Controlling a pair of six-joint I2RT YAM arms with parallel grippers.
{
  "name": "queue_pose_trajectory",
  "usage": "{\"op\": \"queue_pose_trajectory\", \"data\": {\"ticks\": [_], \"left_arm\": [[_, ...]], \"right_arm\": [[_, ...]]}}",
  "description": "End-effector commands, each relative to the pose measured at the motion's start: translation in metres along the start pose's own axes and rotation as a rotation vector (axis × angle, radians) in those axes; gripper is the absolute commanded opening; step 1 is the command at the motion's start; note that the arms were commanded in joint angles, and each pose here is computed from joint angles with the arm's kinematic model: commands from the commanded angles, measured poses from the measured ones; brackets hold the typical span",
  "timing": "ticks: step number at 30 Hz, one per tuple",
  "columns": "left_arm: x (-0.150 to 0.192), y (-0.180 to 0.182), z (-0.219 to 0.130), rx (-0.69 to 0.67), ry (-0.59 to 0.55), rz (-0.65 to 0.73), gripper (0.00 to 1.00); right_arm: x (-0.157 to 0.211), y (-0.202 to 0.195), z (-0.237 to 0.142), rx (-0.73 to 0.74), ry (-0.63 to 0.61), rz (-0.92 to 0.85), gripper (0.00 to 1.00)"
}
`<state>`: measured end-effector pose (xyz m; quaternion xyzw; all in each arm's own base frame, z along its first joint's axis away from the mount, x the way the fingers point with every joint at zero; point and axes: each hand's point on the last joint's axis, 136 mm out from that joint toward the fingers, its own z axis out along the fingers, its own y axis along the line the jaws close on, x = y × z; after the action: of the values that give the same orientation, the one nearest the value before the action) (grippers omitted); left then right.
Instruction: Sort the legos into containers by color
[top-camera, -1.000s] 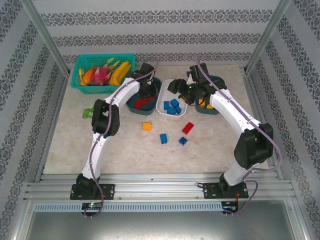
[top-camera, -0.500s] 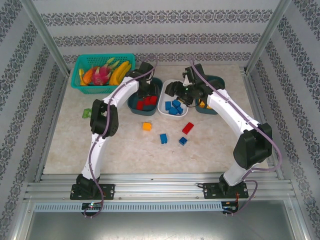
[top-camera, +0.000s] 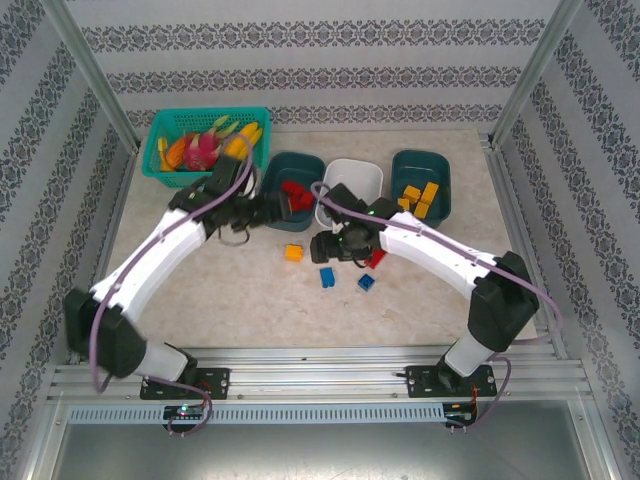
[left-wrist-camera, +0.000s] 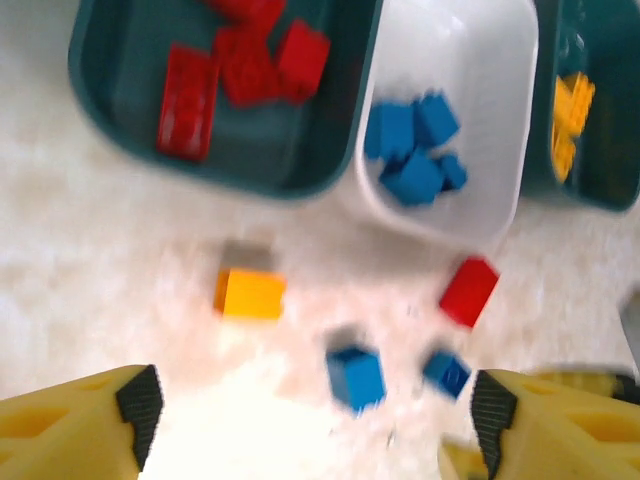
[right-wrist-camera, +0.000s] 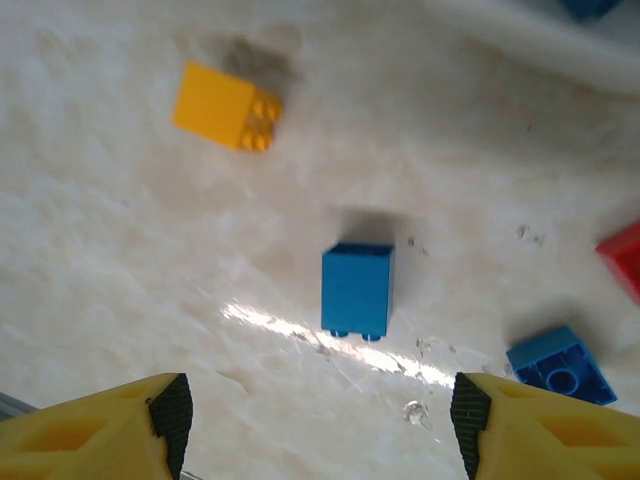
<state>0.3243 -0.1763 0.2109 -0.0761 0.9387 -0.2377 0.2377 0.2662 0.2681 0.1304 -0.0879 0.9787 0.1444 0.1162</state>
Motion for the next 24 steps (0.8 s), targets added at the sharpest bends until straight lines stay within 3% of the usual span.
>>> {"op": "queue_pose_trajectory", "data": {"ticks": [1, 4, 8, 16, 24], "left_arm": [[0.047, 0.009, -0.007, 0.074, 0.050, -0.055, 0.88], [0.083, 0.028, -0.022, 0.085, 0.064, -0.080, 0.90], [0.103, 0.039, -0.041, 0.104, 0.051, -0.092, 0.91], [0.108, 0.039, -0.049, 0.129, 0.042, -0.102, 0.90], [0.108, 0.035, -0.050, 0.146, 0.038, -0.097, 0.89]], "right_arm": [[0.022, -0.010, 0.029, 0.111, 0.078, -0.054, 0.72], [0.033, -0.010, 0.050, 0.136, 0.127, -0.058, 0.72], [0.035, -0.017, 0.066, 0.172, 0.147, -0.045, 0.71], [0.030, -0.019, 0.097, 0.206, 0.183, -0.066, 0.53], [0.020, -0.022, 0.104, 0.226, 0.172, -0.066, 0.37]]}}
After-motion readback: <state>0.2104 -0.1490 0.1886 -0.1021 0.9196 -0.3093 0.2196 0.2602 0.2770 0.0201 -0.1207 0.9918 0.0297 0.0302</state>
